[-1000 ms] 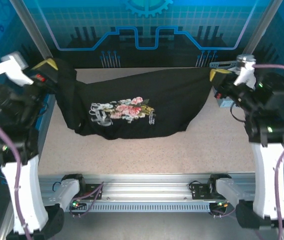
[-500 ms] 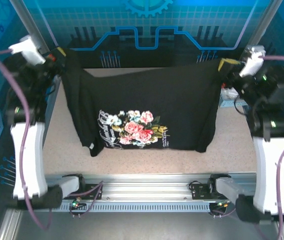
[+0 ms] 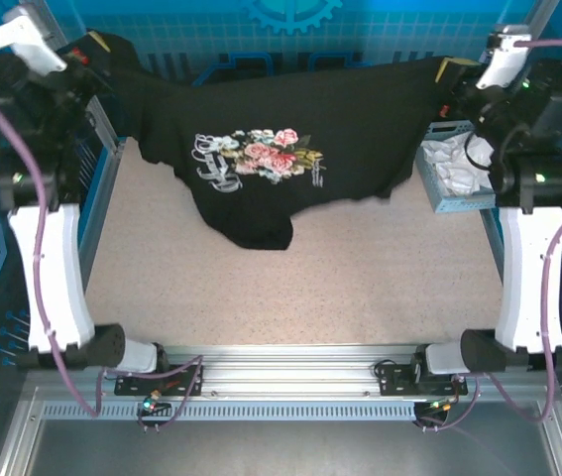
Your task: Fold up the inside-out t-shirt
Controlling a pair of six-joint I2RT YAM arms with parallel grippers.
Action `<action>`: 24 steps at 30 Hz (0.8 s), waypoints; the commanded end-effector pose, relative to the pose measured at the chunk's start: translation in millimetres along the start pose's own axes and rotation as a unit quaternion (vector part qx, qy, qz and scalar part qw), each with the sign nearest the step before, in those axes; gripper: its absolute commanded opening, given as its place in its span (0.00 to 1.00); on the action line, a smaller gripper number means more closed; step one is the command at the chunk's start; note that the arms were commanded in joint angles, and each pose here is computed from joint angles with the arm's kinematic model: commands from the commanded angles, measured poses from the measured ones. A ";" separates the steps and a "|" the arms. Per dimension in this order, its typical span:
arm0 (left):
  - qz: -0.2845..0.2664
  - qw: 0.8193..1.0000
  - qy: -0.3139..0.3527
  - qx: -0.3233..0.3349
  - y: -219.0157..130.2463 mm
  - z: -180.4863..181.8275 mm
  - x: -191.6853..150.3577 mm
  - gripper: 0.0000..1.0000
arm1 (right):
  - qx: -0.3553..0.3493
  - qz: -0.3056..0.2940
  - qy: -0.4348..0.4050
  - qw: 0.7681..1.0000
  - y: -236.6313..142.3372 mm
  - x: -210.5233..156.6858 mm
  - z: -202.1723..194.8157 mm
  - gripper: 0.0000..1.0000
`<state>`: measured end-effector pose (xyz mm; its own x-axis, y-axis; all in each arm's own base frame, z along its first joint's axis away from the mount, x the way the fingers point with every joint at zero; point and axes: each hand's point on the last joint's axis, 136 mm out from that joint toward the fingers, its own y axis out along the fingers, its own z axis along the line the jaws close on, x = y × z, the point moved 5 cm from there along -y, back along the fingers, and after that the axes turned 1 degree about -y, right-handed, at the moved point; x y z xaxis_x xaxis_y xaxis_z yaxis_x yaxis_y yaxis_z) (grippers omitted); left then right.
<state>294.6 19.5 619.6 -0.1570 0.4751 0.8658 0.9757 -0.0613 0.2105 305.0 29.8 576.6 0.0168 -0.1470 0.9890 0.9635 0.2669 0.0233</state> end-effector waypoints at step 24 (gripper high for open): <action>-0.091 0.994 0.050 -0.034 38.3 -1.9 24.7 0.00 | -0.116 -0.072 -0.101 0.985 -38.2 17.1 -18.6 0.00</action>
<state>242.2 12.4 687.6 -0.4338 0.4061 0.8043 0.8628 -0.0698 0.5006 216.6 10.3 612.1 -0.2199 0.0014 0.9755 0.9710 0.0964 0.2187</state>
